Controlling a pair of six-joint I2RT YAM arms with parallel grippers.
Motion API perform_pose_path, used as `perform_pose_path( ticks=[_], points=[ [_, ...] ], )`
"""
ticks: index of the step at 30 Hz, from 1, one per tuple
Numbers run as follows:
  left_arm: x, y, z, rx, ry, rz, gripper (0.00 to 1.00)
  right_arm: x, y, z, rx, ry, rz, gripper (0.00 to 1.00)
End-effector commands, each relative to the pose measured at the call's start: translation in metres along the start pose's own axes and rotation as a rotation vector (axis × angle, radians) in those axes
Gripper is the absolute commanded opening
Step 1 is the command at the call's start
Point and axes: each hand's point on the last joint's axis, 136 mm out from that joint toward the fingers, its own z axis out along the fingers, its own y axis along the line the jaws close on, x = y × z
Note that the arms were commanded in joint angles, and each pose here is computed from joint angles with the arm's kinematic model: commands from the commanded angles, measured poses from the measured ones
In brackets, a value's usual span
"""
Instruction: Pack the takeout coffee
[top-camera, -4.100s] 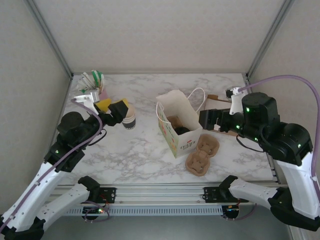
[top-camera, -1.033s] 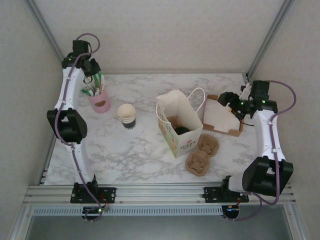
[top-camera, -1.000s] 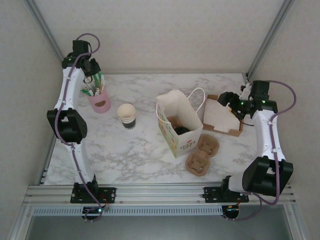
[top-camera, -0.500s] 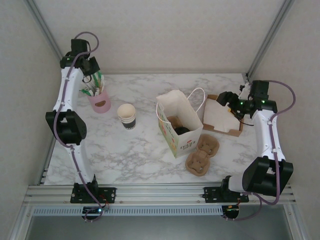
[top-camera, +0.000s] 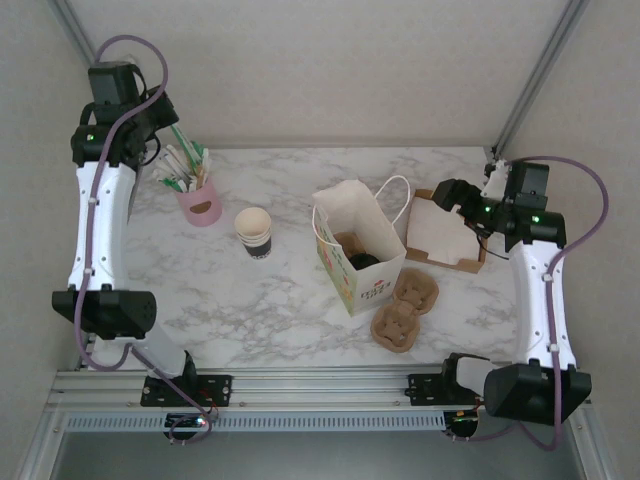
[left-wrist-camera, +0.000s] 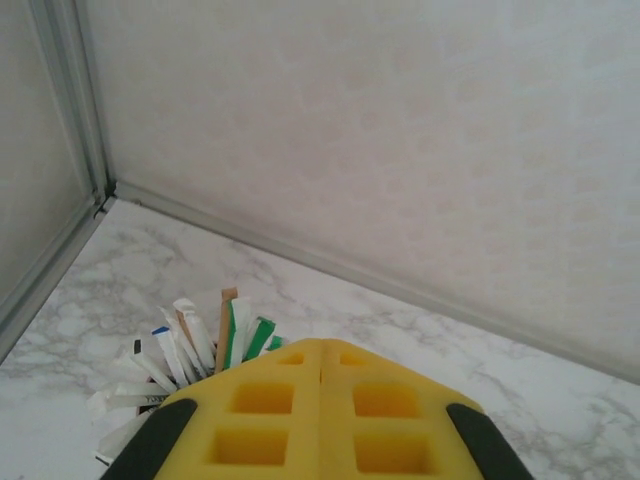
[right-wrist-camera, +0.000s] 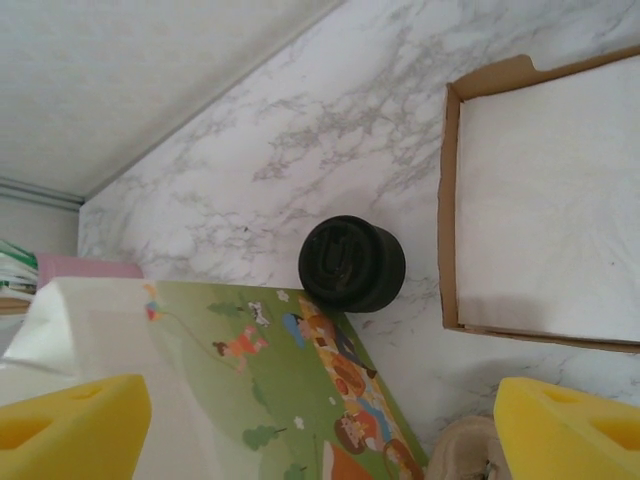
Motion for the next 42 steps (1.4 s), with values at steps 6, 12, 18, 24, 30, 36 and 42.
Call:
perform_pose_path(
  ticks=[6, 12, 18, 24, 30, 36, 42],
  points=[
    [-0.001, 0.010, -0.011, -0.046, -0.034, 0.036, 0.00, 0.014, 0.006, -0.026, 0.015, -0.018, 0.003, 0.90],
    [0.012, 0.033, 0.019, -0.143, -0.004, 0.063, 0.00, 0.019, 0.005, -0.026, 0.008, -0.011, 0.006, 0.90],
    [-0.006, 0.042, 0.019, -0.182, -0.037, 0.061, 0.00, 0.021, 0.002, -0.021, 0.011, 0.000, 0.008, 0.90],
    [-0.036, 0.049, 0.011, -0.220, -0.083, 0.062, 0.00, 0.019, 0.000, -0.015, 0.010, 0.008, 0.008, 0.90],
    [-0.038, 0.051, 0.015, -0.218, -0.081, 0.059, 0.00, 0.020, -0.004, -0.008, 0.012, 0.020, 0.011, 0.90],
    [-0.006, 0.053, 0.044, -0.187, 0.010, 0.049, 0.00, 0.023, -0.007, -0.002, 0.011, 0.032, 0.017, 0.90],
    [0.011, 0.048, 0.059, -0.135, 0.058, 0.026, 0.00, 0.026, -0.010, 0.000, 0.015, 0.041, 0.019, 0.91]
  ],
)
